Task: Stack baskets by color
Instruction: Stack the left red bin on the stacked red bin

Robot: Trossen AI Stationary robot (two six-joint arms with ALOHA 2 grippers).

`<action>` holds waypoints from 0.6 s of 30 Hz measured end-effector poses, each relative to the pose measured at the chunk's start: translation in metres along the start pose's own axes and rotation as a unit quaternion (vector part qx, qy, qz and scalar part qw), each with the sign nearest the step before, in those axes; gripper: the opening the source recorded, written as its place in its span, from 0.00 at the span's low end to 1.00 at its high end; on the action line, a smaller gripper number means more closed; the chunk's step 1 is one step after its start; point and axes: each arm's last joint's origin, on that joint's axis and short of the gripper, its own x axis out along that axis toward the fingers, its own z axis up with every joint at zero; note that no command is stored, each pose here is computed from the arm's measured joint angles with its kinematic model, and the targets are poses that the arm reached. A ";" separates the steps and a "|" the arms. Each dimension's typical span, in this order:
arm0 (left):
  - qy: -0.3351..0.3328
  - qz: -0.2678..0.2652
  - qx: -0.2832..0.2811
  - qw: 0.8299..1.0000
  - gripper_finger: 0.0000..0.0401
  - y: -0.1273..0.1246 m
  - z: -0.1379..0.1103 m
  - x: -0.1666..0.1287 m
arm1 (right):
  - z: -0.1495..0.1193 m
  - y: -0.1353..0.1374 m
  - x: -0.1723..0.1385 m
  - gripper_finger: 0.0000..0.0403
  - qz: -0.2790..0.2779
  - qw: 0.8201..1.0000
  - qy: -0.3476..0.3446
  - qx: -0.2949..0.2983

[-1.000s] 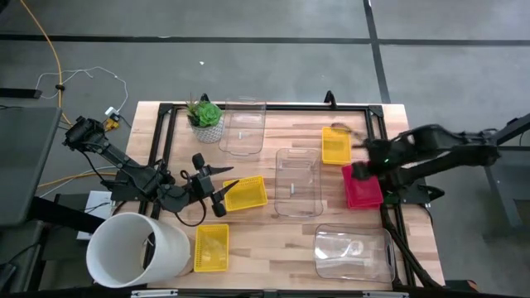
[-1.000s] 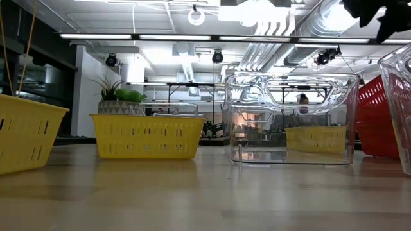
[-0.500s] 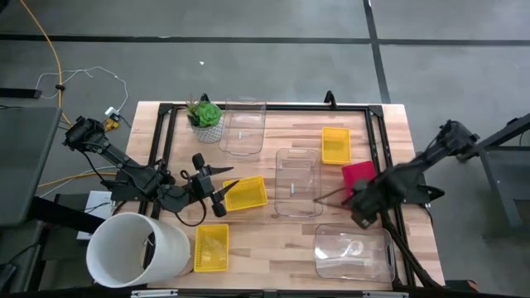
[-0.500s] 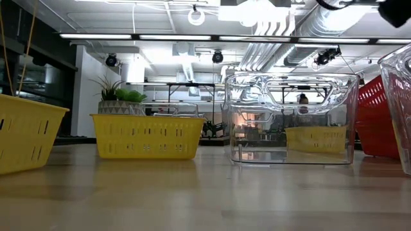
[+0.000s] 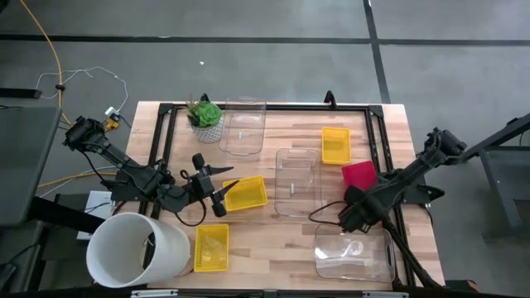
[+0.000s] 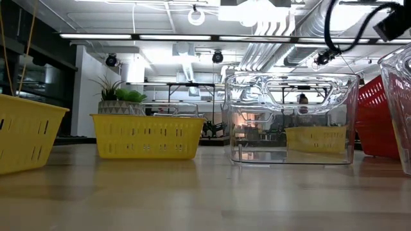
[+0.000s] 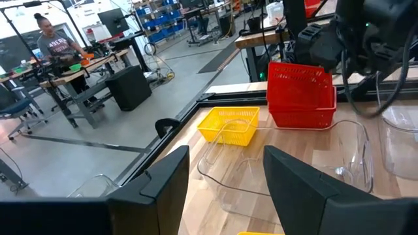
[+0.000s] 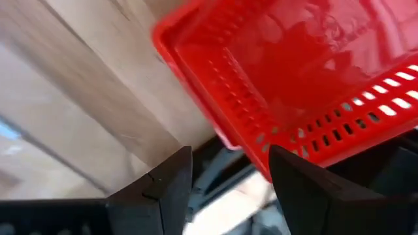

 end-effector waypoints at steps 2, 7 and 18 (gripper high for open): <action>0.000 0.000 0.000 1.000 0.46 0.000 0.000 0.000 | 0.002 0.003 0.004 0.47 -0.020 1.000 0.011 -0.013; 0.000 0.000 0.000 1.000 0.46 0.000 0.000 0.000 | 0.006 0.014 0.012 0.47 -0.045 0.997 0.029 -0.048; 0.000 0.000 0.000 1.000 0.46 0.000 0.000 0.000 | 0.017 0.032 0.030 0.47 -0.120 0.986 0.030 -0.113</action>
